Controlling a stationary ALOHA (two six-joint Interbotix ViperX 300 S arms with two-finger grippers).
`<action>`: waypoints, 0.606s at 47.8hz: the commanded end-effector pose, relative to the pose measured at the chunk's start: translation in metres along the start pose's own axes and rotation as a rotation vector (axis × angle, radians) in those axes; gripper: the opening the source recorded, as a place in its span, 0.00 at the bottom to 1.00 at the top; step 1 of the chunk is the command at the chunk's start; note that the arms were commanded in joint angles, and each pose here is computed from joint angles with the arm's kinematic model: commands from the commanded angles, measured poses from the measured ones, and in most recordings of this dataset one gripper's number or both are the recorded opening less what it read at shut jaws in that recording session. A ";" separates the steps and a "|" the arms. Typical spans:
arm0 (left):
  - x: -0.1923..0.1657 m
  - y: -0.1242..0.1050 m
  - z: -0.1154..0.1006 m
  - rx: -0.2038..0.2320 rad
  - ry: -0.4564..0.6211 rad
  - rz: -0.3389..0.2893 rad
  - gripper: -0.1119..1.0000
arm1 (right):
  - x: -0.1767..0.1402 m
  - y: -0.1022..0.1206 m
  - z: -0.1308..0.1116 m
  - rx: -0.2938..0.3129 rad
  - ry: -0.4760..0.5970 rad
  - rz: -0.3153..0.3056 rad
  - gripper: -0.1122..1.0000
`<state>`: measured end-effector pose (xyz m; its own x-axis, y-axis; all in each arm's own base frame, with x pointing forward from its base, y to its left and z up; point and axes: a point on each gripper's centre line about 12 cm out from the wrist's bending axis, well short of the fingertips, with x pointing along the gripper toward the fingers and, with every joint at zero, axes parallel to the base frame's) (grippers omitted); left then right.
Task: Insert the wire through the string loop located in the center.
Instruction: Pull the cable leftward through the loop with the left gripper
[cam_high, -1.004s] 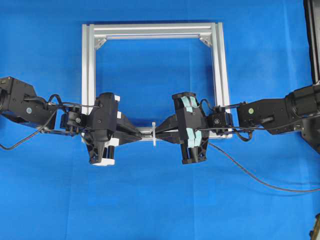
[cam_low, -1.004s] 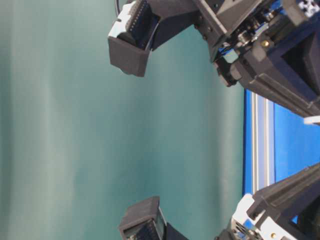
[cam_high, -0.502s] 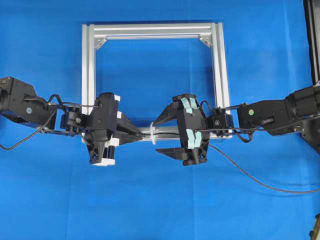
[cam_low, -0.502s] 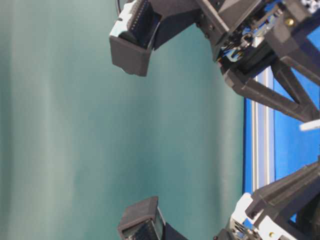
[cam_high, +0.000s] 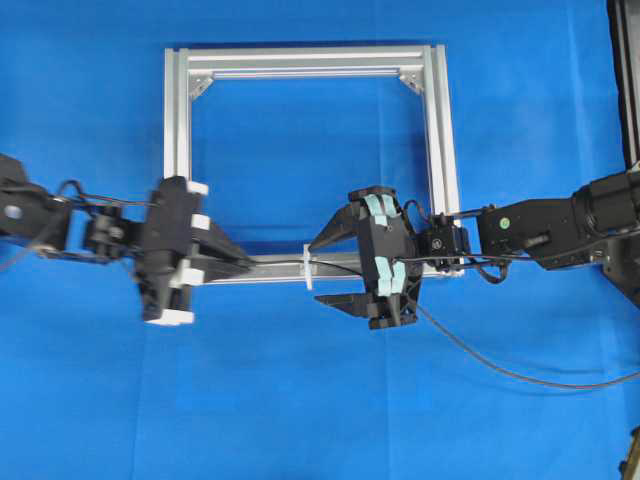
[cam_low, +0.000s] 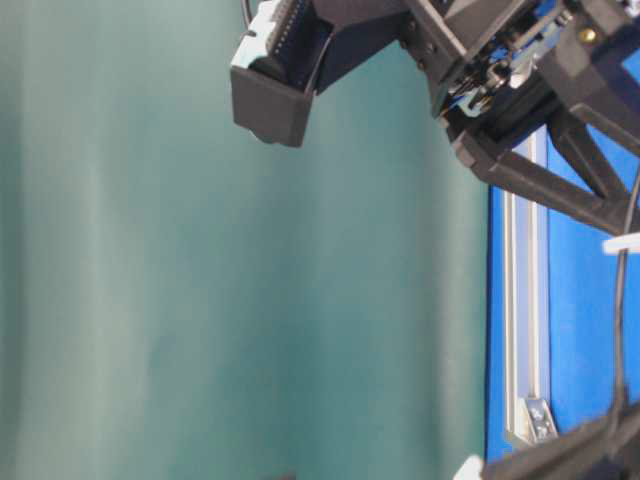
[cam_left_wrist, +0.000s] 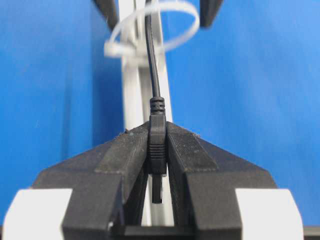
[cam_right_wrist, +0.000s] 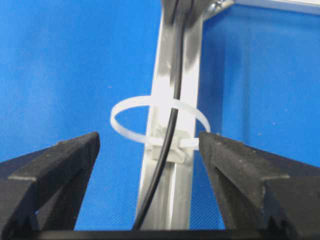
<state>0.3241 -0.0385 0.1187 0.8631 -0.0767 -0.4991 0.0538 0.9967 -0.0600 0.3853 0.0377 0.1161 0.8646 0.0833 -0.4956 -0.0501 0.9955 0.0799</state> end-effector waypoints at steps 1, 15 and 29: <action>-0.018 -0.001 0.005 -0.002 -0.038 -0.007 0.16 | -0.005 -0.001 0.013 0.005 -0.040 -0.001 0.80; -0.068 0.002 -0.020 -0.003 -0.039 -0.012 0.16 | -0.005 -0.001 0.013 0.002 -0.040 0.000 0.80; -0.098 0.004 -0.043 -0.059 0.011 -0.018 0.16 | -0.005 -0.001 0.013 0.001 -0.042 0.000 0.80</action>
<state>0.2221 -0.0281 0.1278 0.8540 -0.0902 -0.5123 0.0368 0.9928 -0.1136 0.3850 0.0365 0.1157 0.8641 0.0806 -0.4969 -0.0462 0.9956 0.0812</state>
